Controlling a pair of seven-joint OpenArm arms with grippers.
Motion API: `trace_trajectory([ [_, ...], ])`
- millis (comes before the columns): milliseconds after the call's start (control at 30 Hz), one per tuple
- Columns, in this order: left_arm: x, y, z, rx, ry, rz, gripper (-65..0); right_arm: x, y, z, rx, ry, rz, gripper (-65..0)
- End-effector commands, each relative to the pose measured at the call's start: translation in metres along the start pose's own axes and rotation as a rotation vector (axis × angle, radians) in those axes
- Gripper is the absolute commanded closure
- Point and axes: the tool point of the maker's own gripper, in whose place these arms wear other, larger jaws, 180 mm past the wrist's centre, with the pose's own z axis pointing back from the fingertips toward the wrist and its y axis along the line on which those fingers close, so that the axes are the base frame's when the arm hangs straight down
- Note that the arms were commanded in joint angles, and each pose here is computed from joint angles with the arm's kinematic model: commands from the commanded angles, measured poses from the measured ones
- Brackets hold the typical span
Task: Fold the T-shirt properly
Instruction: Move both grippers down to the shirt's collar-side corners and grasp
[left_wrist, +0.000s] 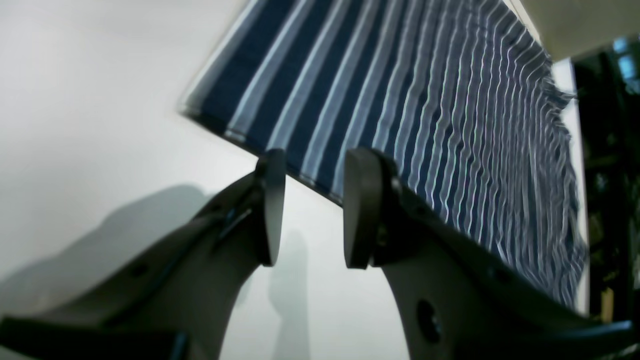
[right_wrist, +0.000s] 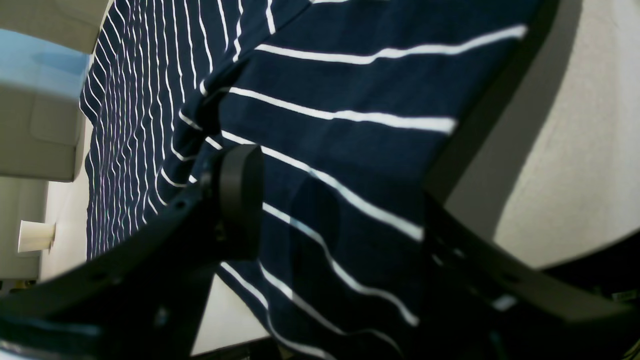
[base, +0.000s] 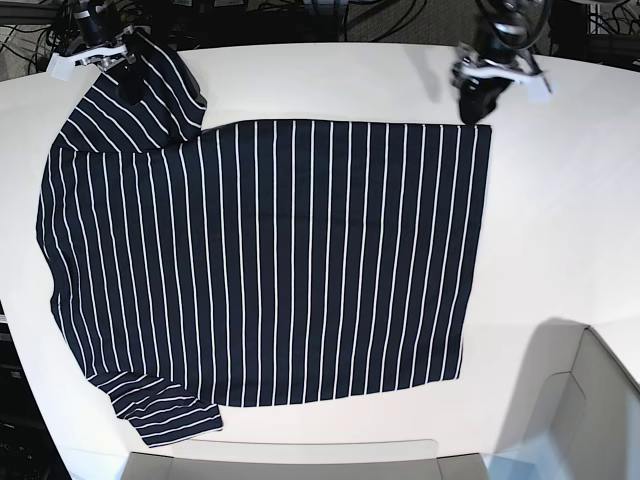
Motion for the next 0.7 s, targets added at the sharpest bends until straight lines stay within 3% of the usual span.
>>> trace_trajectory([
  [0, 0.006, 0.002, 0.0, -0.005, -0.005, 0.015, -20.8, -0.009, -0.009, 0.005, -0.037, 0.057, 0.017, -28.2],
  [233, -0.001, 0.027, -0.02, 0.048, 0.077, 0.046, -20.8, -0.008, -0.009, 0.004, -0.034, 0.054, 0.018, -28.2],
  [667, 0.006, 0.025, -0.047, 0.031, 0.076, 0.06, -20.8, -0.009, -0.005, 0.003, -0.026, 0.058, 0.016, -28.2],
])
